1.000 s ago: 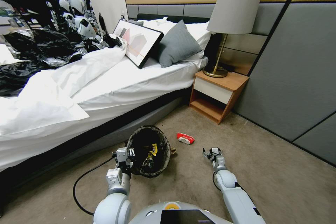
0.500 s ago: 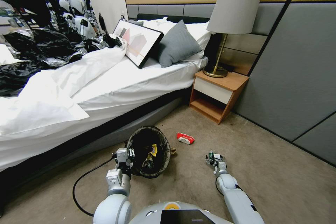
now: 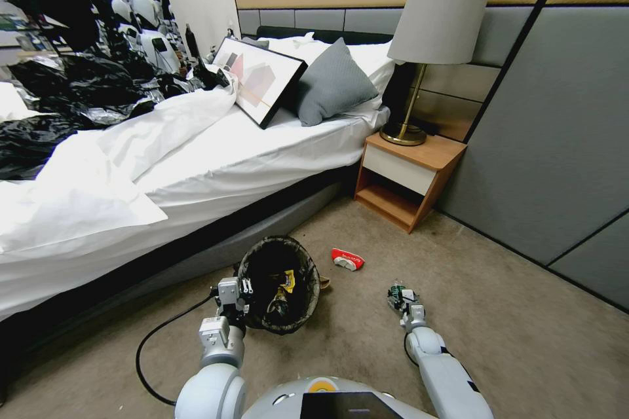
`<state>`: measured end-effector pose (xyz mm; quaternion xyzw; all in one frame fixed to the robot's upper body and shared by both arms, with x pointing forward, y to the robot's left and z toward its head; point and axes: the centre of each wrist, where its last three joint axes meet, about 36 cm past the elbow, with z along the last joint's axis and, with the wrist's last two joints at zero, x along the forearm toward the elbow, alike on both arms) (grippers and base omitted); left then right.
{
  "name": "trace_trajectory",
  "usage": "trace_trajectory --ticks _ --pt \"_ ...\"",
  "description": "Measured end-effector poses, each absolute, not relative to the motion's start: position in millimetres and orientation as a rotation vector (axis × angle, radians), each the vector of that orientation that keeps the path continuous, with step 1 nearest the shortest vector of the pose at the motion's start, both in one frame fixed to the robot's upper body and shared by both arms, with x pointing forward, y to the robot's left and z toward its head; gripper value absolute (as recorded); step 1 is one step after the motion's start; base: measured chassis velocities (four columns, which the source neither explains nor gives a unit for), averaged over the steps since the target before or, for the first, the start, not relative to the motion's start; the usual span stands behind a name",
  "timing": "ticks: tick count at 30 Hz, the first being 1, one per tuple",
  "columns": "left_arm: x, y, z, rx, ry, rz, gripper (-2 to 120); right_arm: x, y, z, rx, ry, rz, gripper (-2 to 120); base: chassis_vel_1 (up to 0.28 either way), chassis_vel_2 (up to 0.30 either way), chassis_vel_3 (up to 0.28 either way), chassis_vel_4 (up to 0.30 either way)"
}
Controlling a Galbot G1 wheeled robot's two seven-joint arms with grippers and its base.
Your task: Pick up the trash bin, then pick up the garbage from the floor and place it into the trash bin.
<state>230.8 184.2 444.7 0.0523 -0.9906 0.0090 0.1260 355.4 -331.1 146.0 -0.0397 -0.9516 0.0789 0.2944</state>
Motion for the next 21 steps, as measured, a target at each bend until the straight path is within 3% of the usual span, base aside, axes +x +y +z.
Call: trace_trajectory --ticks 3,7,17,21 --pt "231.4 184.8 445.0 0.152 -2.887 0.025 6 353.9 -329.8 145.5 -0.103 -2.534 0.212 34 0.0 0.0 0.0 0.0" --pt "231.5 185.1 444.9 0.152 -2.887 0.025 6 354.0 -329.4 145.9 -0.104 -2.536 0.215 29 0.0 0.0 0.0 0.0" --pt "232.2 185.0 444.1 0.15 -2.887 0.026 6 354.7 -326.5 155.5 -0.109 -2.583 0.231 29 0.0 0.0 0.0 0.0" --pt "232.9 186.0 443.8 0.152 -2.888 0.023 6 360.0 -310.6 183.3 -0.085 -2.741 0.235 29 0.0 0.0 0.0 0.0"
